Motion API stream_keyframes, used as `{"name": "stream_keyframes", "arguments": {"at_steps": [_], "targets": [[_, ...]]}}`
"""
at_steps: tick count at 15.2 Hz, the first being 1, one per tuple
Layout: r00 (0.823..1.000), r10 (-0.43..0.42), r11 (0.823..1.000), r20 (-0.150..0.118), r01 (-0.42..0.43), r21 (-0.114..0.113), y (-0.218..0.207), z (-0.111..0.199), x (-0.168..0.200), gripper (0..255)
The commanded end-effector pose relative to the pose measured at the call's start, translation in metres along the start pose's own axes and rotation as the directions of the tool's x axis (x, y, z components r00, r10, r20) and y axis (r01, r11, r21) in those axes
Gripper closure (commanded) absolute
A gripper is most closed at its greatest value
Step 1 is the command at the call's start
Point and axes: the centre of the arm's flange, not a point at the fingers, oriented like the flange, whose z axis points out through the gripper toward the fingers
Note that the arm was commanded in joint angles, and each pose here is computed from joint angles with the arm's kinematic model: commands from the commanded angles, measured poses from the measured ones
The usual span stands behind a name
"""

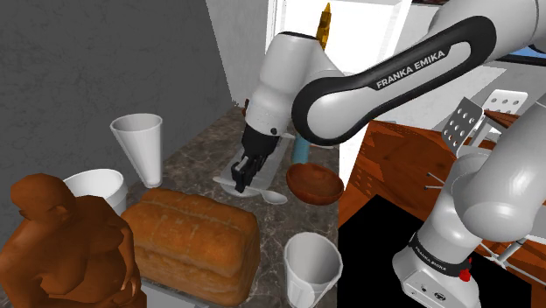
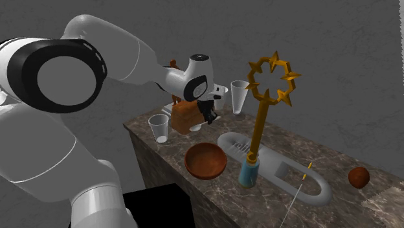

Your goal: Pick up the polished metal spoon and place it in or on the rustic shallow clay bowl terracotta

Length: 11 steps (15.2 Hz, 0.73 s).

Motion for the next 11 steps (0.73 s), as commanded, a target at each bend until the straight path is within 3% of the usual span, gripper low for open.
{"name": "stream_keyframes", "arguments": {"at_steps": [1, 11], "targets": [[1.000, 0.000, 1.000, 0.001, 0.000, 0.000, -0.002, -0.010, 0.001, 255], [1.000, 0.000, 1.000, 0.001, 0.000, 0.000, -0.008, -0.060, 0.013, 255]]}}
